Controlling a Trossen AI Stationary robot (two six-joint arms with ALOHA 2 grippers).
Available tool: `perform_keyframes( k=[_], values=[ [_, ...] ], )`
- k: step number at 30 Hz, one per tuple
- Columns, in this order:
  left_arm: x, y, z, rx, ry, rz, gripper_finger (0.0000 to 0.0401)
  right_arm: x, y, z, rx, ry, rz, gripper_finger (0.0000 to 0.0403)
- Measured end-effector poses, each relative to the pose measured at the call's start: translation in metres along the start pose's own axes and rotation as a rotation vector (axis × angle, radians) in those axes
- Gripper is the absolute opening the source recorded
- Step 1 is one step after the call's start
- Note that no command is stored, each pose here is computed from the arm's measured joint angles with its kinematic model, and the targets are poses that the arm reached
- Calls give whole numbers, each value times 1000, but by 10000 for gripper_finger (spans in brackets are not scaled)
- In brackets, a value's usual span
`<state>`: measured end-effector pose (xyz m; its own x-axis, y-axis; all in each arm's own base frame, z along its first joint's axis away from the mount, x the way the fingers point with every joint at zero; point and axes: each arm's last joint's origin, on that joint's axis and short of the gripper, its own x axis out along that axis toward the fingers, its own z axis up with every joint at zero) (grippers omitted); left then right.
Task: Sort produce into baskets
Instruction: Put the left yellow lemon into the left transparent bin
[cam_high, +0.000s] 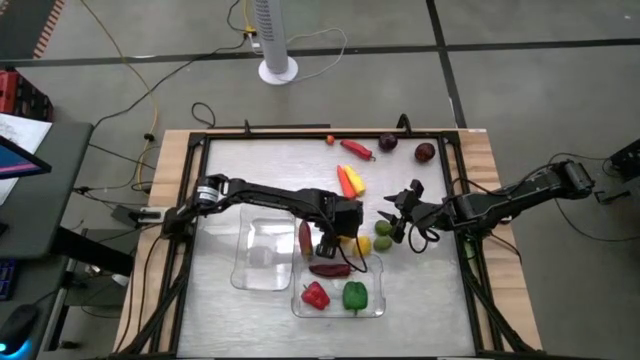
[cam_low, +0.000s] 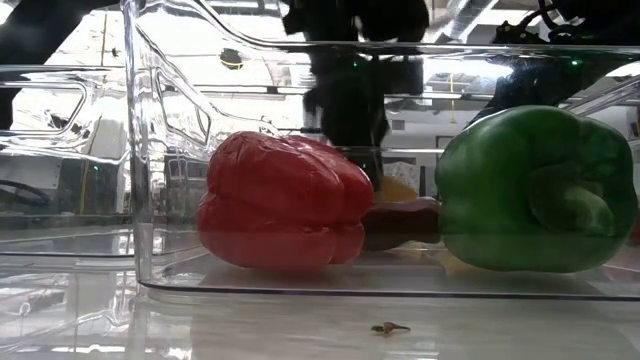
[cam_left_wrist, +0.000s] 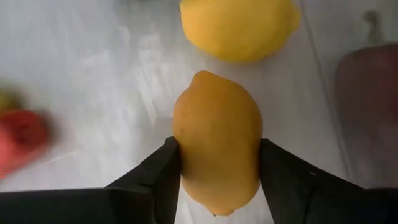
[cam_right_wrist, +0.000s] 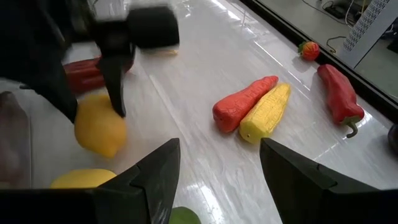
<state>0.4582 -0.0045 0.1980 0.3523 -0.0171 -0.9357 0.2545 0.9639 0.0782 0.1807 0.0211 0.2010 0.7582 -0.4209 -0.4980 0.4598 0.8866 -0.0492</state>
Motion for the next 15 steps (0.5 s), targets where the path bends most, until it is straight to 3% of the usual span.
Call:
perform_keyframes(
  k=[7,12,15],
  values=[
    [-67,-5,11,-8,130,-46,173,0,0,0,0,0,0,248],
    [-110,-22,5,-83,273,-104,174,0,0,0,-1,1,0,248],
    [-121,-37,8,-101,233,-122,174,0,0,0,1,1,0,248]
  ],
)
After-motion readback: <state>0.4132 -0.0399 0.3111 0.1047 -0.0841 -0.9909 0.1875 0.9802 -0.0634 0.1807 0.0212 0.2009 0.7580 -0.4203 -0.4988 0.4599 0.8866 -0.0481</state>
